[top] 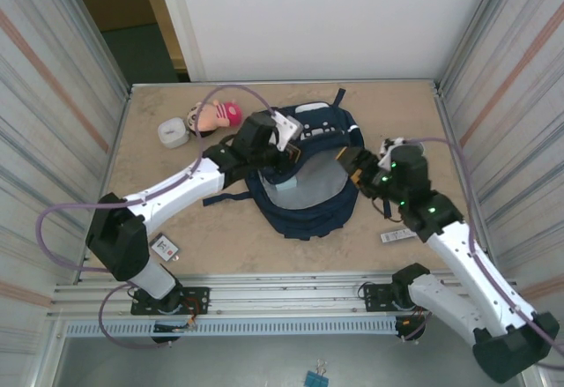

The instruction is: Pack books, pencil case, and school supplies into a backpack

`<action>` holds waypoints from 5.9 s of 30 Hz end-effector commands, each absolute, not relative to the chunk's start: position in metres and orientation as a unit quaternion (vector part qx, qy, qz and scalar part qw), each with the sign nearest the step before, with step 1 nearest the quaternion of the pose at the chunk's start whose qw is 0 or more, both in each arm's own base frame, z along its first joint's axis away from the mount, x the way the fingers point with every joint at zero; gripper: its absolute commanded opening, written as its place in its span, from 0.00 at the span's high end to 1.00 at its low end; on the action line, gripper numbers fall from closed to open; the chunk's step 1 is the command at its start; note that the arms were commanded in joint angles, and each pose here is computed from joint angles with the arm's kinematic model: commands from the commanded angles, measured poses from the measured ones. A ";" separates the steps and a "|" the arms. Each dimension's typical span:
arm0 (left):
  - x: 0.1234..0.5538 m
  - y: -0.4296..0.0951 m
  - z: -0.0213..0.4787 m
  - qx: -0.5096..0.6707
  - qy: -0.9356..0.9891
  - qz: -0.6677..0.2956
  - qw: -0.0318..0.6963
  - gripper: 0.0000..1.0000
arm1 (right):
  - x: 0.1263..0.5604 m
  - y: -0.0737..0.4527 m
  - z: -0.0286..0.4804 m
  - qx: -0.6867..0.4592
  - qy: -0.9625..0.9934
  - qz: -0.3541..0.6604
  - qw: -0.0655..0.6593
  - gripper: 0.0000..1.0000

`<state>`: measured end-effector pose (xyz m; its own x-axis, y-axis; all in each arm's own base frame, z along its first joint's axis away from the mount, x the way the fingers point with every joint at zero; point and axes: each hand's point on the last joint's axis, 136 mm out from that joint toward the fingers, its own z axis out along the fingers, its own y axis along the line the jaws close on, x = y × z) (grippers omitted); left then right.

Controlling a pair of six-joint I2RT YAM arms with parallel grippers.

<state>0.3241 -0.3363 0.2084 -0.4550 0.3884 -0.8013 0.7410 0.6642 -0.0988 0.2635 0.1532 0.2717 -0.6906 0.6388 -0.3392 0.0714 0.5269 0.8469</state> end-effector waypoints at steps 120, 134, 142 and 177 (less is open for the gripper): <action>0.189 0.007 0.011 -0.679 0.733 -0.016 0.025 0.44 | 0.287 0.188 0.211 0.067 0.899 0.378 0.212 0.30; 0.225 -0.068 0.089 -0.636 0.744 -0.190 0.068 0.51 | 0.259 0.276 0.206 -0.028 0.858 0.493 0.143 0.30; 0.251 -0.132 0.126 -0.588 0.748 -0.297 0.075 0.50 | 0.229 0.346 0.190 -0.112 0.844 0.517 0.089 0.31; 0.275 -0.222 0.166 -0.524 0.746 -0.408 0.050 0.42 | 0.258 0.375 0.180 -0.144 0.845 0.499 0.129 0.86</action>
